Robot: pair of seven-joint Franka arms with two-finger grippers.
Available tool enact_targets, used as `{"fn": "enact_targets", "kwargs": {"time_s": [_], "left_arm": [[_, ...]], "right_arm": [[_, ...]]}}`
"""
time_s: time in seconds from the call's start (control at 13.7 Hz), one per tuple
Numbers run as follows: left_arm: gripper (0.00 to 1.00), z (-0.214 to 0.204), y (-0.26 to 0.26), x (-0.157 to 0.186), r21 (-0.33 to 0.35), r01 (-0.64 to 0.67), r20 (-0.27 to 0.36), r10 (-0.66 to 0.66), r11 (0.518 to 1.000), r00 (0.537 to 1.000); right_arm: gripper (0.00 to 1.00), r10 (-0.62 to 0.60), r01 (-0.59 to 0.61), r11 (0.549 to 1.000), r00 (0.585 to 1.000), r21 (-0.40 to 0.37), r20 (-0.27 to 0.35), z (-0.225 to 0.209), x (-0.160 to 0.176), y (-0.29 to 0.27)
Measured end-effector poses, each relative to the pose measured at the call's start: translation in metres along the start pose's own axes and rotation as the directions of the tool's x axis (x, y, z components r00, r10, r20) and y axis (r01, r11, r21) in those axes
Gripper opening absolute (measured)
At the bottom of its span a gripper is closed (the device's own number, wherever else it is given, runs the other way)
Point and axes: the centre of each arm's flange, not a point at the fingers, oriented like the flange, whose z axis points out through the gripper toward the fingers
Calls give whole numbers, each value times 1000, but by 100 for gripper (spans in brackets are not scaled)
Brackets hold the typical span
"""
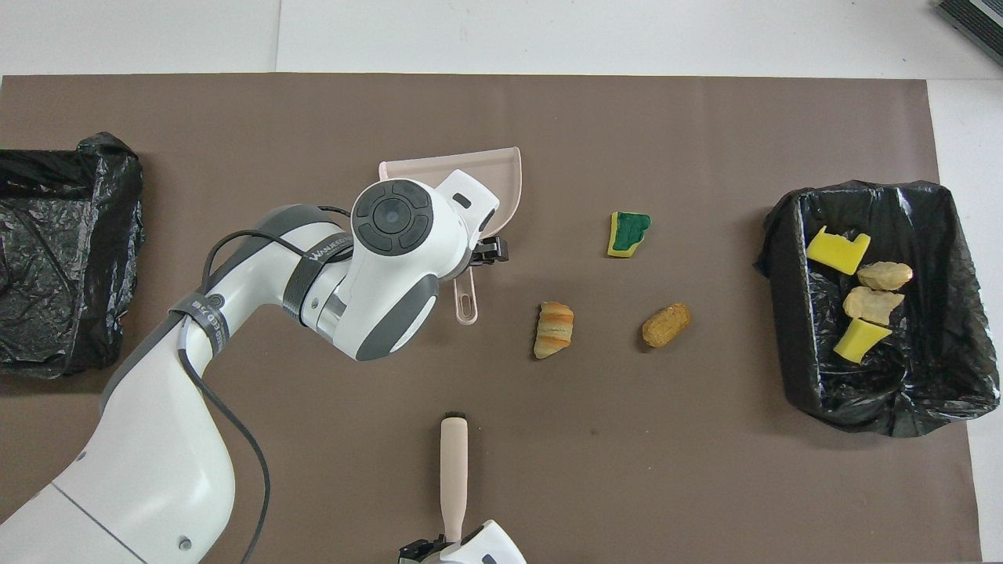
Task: Sweep and dump trash in bin
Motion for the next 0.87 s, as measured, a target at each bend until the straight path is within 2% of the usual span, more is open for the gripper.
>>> {"fn": "enact_targets", "kwargs": {"time_s": [0.22,0.44,0.58,0.66,0.73,0.8,0.87], "left_arm": [[83,2,0,0,3,-3,1,3,1000,1000],[78,5,-1,0,20,-19,-8,19,1000,1000],[56,6,-2,0,25,-26,-9,26,999,1000],[56,6,-2,1,26,-30,-10,30,999,999],[49,5,-3,2,26,-37,-12,38,999,999],[34,4,-4,4,27,-51,-14,51,998,999],[31,4,-7,5,30,-75,-11,75,997,997]], "right_arm": [[26,14,-14,1000,1000,-1,-1,0,7,3],[26,57,-57,998,998,-3,-6,0,35,14],[26,51,-51,999,999,-13,-4,0,60,27],[26,44,-44,999,999,-18,-3,-2,72,34],[26,36,-36,999,999,-22,-2,-4,86,43],[26,25,-25,999,1000,-33,3,-7,97,51],[26,8,-7,999,1000,-53,14,-11,106,61]]}}
